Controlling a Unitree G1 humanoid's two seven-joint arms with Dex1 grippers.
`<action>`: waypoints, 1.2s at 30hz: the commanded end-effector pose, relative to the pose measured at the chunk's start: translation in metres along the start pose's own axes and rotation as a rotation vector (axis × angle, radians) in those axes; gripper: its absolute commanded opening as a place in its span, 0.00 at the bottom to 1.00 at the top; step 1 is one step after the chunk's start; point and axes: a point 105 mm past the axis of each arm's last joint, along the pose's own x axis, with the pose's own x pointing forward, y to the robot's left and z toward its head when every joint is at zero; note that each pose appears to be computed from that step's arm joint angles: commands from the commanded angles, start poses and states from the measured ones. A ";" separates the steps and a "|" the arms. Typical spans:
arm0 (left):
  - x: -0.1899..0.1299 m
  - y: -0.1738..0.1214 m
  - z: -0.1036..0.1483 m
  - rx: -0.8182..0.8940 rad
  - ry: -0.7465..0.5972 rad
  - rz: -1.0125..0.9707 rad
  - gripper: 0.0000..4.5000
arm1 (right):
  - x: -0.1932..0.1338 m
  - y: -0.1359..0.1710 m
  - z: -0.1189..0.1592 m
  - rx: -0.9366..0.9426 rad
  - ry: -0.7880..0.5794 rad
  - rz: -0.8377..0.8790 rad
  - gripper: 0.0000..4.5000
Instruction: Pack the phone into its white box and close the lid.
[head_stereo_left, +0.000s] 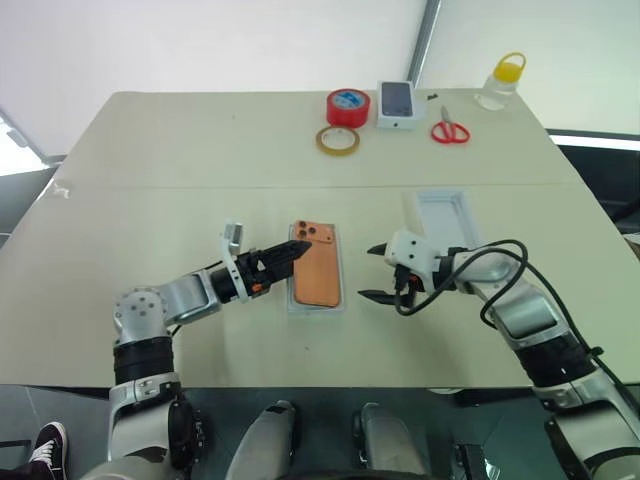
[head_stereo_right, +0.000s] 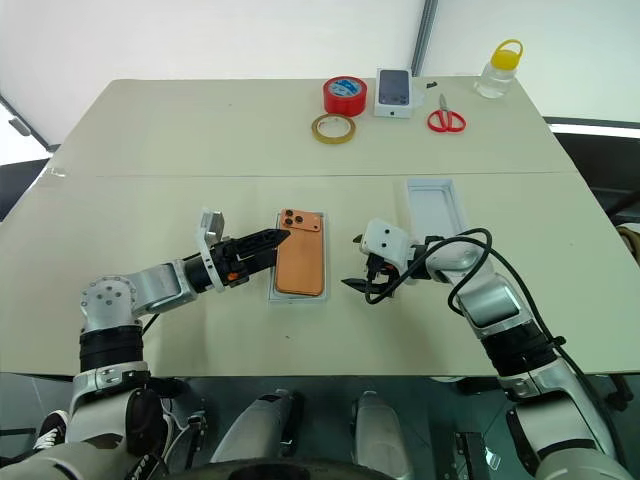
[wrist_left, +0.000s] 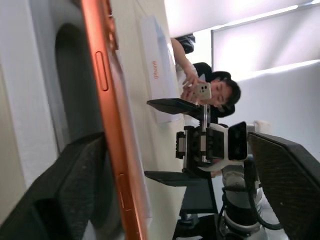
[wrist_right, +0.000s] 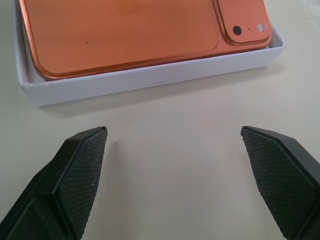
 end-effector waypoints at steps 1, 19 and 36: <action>-0.004 -0.012 0.004 0.069 0.009 -0.020 0.99 | -0.002 -0.010 0.012 -0.038 -0.032 -0.034 1.00; -0.043 0.031 0.051 0.569 -0.090 0.523 0.52 | 0.018 -0.025 0.017 -0.104 -0.029 -0.100 0.51; 0.058 0.031 -0.022 0.694 0.245 0.315 0.01 | 0.020 -0.020 0.014 -0.146 -0.002 -0.071 0.00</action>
